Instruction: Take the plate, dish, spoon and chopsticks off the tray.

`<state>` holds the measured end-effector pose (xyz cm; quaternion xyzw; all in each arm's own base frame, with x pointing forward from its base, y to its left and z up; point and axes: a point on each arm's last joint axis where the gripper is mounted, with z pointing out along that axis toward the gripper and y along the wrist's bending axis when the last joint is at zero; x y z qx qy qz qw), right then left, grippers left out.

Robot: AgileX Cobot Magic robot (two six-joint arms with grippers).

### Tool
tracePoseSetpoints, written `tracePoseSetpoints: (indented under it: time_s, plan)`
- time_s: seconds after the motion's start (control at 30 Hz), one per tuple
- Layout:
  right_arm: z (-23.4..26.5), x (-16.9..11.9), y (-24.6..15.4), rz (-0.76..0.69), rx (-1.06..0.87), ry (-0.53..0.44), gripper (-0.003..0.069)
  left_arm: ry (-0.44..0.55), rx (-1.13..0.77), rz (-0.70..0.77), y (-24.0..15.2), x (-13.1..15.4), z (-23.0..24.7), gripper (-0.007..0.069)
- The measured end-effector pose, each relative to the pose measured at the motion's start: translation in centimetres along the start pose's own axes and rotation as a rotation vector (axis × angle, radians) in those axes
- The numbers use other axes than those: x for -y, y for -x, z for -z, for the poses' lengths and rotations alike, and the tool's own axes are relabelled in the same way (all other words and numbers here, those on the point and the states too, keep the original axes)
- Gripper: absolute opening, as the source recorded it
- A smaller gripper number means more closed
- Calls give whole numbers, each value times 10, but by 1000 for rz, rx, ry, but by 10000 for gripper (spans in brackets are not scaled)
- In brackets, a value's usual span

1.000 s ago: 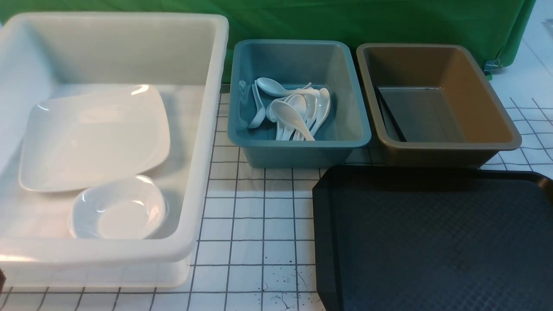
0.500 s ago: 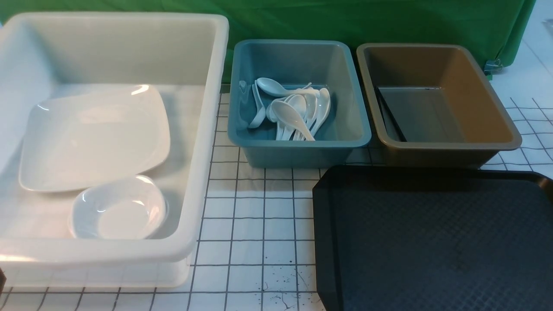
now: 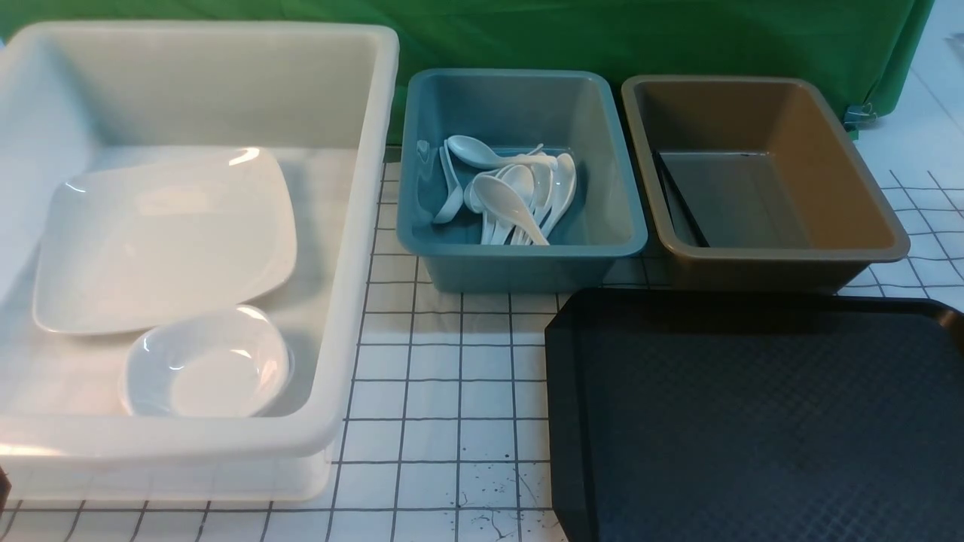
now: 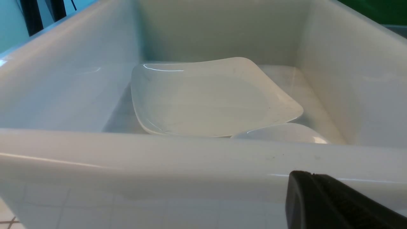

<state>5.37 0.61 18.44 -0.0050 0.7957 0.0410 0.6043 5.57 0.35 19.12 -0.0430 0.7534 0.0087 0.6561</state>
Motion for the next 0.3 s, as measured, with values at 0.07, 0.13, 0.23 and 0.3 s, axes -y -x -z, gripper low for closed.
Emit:
tracePoseSetpoints:
  time_s: [0.07, 0.13, 0.23, 0.3]
  plan:
    - [0, 0, 0, 0, 0, 0, 239, 0, 0, 0, 0, 0, 0, 20]
    - [0, 0, 0, 0, 0, 0, 239, 0, 0, -1, 0, 0, 0, 20]
    - [0, 0, 0, 0, 0, 0, 239, 0, 0, -3, 0, 0, 0, 20]
    - [0, 0, 0, 0, 0, 0, 239, 0, 0, -3, 0, 0, 0, 20]
